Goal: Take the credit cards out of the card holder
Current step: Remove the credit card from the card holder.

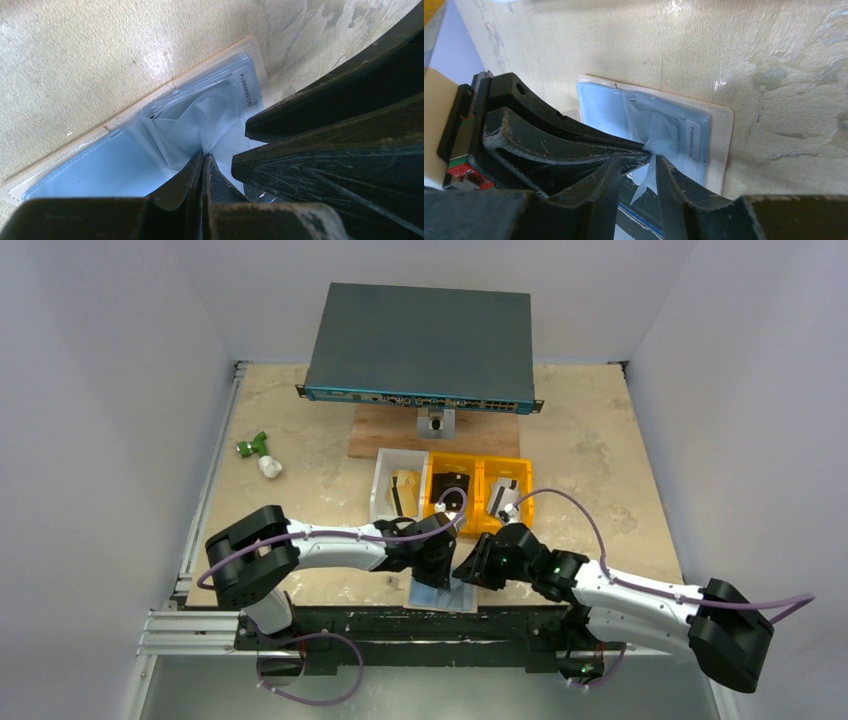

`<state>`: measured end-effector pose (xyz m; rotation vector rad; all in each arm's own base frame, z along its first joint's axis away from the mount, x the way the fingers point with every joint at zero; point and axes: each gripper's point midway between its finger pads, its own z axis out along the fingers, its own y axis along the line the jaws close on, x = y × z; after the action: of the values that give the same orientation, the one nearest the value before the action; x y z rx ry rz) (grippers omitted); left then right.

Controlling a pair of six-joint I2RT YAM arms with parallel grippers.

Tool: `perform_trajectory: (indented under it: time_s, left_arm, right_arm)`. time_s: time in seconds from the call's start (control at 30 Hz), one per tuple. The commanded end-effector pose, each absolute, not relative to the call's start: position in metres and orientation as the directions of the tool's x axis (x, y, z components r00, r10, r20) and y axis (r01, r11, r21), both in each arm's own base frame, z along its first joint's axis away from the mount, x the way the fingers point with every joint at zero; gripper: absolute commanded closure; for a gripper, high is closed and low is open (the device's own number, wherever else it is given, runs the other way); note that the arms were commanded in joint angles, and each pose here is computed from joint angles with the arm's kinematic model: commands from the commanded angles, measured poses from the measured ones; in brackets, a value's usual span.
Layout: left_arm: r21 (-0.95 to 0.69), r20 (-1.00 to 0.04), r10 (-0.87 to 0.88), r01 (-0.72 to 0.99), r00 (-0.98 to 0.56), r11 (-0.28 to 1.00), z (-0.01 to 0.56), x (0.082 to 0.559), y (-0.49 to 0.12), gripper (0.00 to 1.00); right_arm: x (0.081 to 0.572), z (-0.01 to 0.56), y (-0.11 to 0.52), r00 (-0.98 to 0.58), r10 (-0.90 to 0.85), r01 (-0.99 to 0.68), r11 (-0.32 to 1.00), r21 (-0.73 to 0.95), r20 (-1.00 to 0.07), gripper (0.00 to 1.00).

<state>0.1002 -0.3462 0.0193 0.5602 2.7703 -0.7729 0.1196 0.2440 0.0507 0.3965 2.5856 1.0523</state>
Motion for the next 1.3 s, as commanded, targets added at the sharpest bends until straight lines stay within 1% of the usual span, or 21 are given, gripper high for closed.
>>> perform_trajectory:
  time_s: [0.0,0.13,0.27,0.5,0.83,0.93,1.03,1.1,1.27]
  left_arm:
    - [-0.413,-0.220,0.336,0.399,-0.916,0.819,-0.007,0.084,-0.327,1.00]
    - [-0.410,-0.218,0.334,0.397,-0.917,0.821,-0.008,0.084,-0.325,1.00]
    - [-0.409,-0.215,0.332,0.393,-0.919,0.823,-0.009,0.084,-0.324,1.00]
    - [-0.414,-0.215,0.331,0.393,-0.919,0.821,-0.010,0.084,-0.326,1.00]
    - [-0.415,-0.216,0.332,0.394,-0.918,0.820,-0.009,0.084,-0.325,1.00]
    - [-0.420,-0.220,0.334,0.398,-0.916,0.815,-0.006,0.083,-0.326,1.00]
    - [-0.420,-0.228,0.337,0.405,-0.913,0.812,-0.001,0.084,-0.325,1.00]
    - [-0.418,-0.239,0.337,0.410,-0.911,0.811,0.005,0.085,-0.324,0.95]
    - [-0.403,-0.293,0.320,0.420,-0.901,0.813,0.031,0.090,-0.315,0.77]
  right_arm:
    - [0.119,0.052,0.253,-0.911,0.377,0.142,0.666,0.733,-0.166,0.69]
    - [0.119,0.047,0.247,-0.906,0.388,0.161,0.688,0.708,-0.171,0.70]
    - [0.119,0.049,0.239,-0.896,0.404,0.170,0.695,0.698,-0.184,0.69]
    - [0.111,0.043,0.244,-0.904,0.402,0.188,0.679,0.710,-0.145,0.69]
    - [0.109,0.035,0.251,-0.901,0.415,0.210,0.672,0.710,-0.127,0.70]
    - [0.112,0.036,0.255,-0.896,0.426,0.212,0.658,0.723,-0.125,0.77]
    - [0.115,0.040,0.259,-0.895,0.427,0.210,0.653,0.728,-0.125,0.91]
    - [0.119,0.042,0.259,-0.888,0.436,0.205,0.657,0.726,-0.144,1.00]
    - [0.123,0.048,0.261,-0.884,0.439,0.193,0.657,0.729,-0.162,1.00]
